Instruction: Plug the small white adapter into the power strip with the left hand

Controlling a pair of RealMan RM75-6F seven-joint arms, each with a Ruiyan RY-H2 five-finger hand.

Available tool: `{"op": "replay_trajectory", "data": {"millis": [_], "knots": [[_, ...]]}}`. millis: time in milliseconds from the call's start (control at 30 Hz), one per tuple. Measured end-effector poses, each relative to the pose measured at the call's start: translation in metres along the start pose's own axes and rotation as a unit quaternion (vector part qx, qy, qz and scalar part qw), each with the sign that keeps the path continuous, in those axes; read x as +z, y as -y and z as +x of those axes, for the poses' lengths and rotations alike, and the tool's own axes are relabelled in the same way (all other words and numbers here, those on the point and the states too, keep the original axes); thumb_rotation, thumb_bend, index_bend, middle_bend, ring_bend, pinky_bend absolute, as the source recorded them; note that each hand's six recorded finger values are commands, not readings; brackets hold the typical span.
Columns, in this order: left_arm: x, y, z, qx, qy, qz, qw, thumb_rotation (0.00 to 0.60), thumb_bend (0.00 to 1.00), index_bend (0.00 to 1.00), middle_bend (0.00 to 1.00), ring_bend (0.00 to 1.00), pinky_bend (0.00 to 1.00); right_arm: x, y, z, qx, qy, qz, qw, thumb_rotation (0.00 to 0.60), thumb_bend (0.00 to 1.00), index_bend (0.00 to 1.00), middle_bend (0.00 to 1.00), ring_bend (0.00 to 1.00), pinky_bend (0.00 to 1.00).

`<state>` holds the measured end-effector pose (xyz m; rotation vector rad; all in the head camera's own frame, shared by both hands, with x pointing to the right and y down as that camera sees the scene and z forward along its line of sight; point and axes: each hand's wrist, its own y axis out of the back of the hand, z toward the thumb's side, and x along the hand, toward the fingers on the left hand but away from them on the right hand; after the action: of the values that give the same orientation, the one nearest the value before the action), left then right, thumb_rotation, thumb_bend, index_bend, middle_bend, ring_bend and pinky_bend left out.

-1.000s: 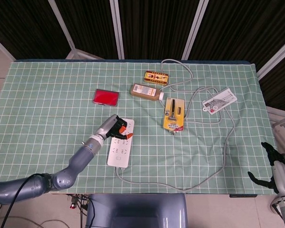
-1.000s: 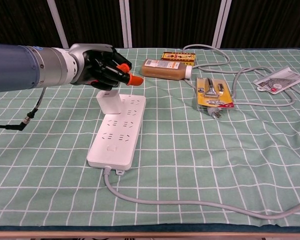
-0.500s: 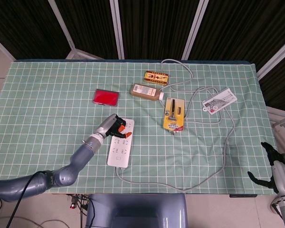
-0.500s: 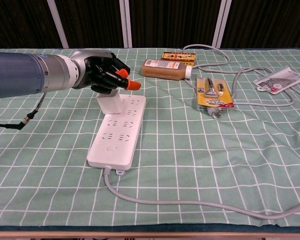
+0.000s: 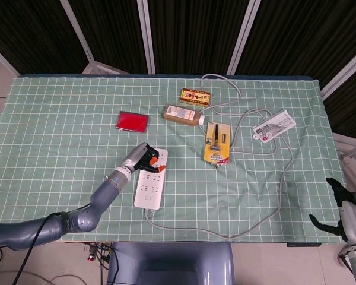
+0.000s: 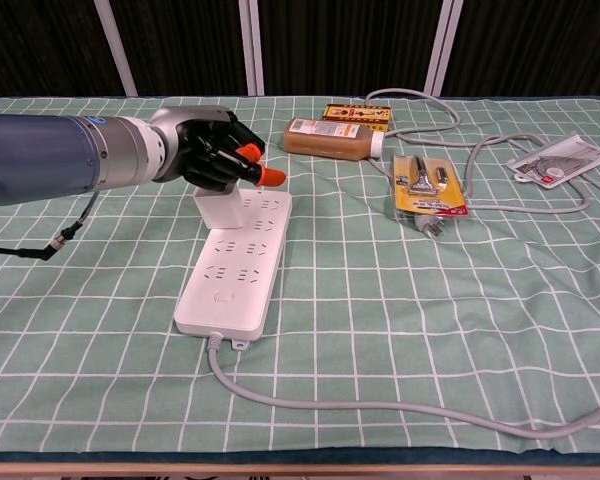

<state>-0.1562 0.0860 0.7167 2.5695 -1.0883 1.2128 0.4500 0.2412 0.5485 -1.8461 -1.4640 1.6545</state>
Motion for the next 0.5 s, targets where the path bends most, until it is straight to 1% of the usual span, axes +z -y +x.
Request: {"op": "replay_trajectory", "data": {"millis": [500], "knots": [[0.0013,0.0082,0.0017,-0.006,0.005,0.018,0.9998,0.600,0.25,0.89,1.00,1.00,1.00,0.0002,0.0000,0.0003,0.000,0.000,0.000,1.0000,0.600,0.34,0.00,0.00,0.00,0.00]]}}
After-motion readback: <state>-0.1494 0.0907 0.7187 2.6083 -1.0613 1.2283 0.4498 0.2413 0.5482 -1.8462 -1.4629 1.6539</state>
